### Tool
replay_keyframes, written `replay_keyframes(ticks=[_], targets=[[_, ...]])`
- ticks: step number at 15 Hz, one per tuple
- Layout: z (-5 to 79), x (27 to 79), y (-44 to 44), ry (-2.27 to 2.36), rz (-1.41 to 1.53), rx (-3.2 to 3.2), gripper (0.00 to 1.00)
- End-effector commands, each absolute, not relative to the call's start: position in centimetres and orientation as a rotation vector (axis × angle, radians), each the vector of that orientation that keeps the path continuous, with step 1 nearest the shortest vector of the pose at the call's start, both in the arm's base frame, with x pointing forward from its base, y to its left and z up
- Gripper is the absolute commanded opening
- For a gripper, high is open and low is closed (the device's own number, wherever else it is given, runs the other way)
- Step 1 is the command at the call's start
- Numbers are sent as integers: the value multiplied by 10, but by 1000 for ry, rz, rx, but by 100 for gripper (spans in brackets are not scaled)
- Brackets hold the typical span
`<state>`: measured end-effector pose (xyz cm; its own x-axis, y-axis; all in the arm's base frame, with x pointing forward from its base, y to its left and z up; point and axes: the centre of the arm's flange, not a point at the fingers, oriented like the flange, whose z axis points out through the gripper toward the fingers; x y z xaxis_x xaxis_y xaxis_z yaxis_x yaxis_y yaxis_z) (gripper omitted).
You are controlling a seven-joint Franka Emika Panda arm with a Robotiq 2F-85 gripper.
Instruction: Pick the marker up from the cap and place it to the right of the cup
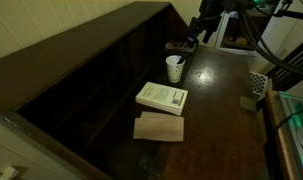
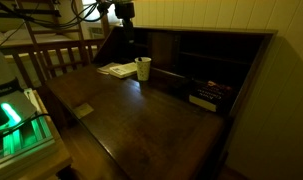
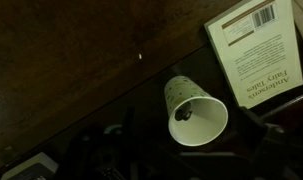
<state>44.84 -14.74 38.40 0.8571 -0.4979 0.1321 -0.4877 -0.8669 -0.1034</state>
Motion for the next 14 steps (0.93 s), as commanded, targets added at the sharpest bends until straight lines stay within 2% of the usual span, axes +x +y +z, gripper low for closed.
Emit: replay_keyframes(ticks=[1,10,13,14], targets=[[367,462,-158,865,-287,-2898,100],[343,473,-172,1019,-377,-2751,100],[338,475,-173,1040,-378,-2737,97],[337,475,-173,1045,-379,-2733,90]])
